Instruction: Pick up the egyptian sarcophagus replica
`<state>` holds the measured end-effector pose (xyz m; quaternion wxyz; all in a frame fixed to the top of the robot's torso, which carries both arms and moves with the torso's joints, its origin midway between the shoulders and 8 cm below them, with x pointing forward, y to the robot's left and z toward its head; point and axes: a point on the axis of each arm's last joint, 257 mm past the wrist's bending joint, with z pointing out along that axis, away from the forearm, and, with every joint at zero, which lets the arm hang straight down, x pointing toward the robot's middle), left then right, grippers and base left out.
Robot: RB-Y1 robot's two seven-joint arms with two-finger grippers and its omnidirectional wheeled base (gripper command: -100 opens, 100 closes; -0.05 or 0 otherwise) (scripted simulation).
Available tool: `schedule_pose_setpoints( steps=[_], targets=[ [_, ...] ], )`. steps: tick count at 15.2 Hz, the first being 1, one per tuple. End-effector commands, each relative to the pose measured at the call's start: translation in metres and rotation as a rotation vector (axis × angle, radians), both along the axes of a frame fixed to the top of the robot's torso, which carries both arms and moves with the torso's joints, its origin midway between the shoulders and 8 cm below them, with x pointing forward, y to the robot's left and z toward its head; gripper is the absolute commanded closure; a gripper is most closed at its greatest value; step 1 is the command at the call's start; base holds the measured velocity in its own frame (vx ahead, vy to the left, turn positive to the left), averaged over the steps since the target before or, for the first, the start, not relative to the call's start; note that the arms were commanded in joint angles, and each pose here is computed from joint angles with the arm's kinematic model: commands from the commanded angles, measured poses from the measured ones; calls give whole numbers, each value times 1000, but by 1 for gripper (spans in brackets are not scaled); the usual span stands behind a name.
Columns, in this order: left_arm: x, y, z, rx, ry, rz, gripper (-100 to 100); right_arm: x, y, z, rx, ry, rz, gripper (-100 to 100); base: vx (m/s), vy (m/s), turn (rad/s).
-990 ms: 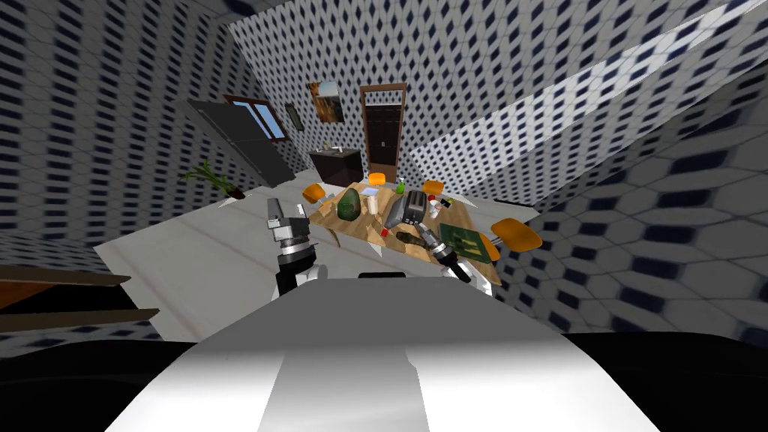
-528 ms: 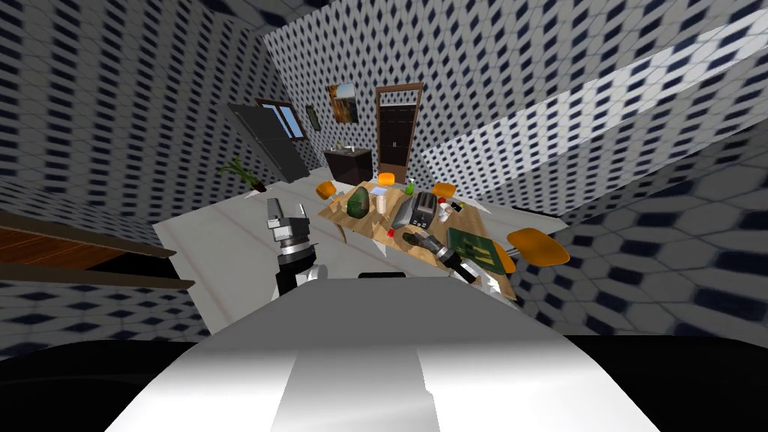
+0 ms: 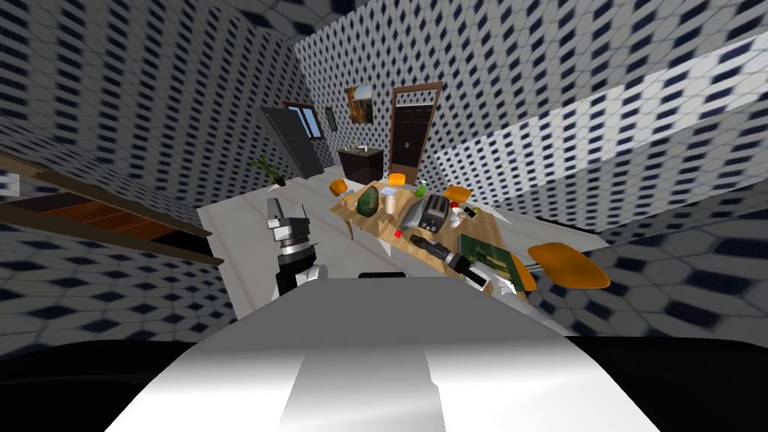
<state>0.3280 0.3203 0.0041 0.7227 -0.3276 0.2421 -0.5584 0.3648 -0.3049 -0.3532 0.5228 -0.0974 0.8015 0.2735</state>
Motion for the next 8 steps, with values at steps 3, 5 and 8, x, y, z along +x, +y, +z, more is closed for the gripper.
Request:
schedule_pose_setpoints(
  steps=[3,5,8],
  targets=[
    [0,0,0,0,0,0,0,-13,-34,-30,-136,61,27,-100,1,19,137],
    [0,0,0,0,0,0,0,-24,-57,-46,-211,99,38,-100,5,25,209],
    [0,0,0,0,0,0,0,-39,-90,-65,-293,154,35,-100,11,31,225]
  ],
)
